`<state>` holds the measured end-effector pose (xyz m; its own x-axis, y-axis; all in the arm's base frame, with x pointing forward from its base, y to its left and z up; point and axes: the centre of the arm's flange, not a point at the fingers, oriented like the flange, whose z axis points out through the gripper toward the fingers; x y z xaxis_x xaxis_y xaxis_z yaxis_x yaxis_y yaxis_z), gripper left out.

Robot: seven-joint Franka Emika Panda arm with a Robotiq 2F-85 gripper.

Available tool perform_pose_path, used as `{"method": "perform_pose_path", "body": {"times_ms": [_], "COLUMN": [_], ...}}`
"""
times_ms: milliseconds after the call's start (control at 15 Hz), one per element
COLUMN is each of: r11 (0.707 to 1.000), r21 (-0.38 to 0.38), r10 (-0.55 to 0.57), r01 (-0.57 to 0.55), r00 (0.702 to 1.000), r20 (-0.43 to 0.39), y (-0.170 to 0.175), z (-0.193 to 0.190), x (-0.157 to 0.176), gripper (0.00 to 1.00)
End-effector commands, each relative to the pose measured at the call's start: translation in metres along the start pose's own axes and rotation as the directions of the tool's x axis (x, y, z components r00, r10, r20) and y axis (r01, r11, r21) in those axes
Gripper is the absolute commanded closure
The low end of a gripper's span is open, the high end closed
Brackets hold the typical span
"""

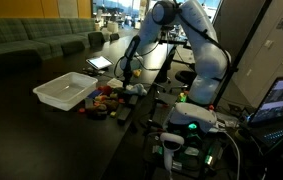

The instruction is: Use the towel to push all the objects to the left

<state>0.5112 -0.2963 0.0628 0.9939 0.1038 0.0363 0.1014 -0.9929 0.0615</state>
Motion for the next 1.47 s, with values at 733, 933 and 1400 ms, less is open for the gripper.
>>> {"method": "perform_pose_path", "body": {"times_ms": [733, 933, 1400], "r11": [0.996, 0.996, 0.986], "r21": [0.054, 0.033, -0.047], "r10": [0.060, 0.083, 0.169], "r01": [-0.066, -0.087, -0.163], "r00": [0.992, 0.988, 0.967], "r20": [0.106, 0.127, 0.188], "y": [0.068, 0.075, 0.095], "z": [0.066, 0.053, 0.040], "x": [0.026, 0.011, -0.042], "gripper": [0.53, 0.73, 0.96]}}
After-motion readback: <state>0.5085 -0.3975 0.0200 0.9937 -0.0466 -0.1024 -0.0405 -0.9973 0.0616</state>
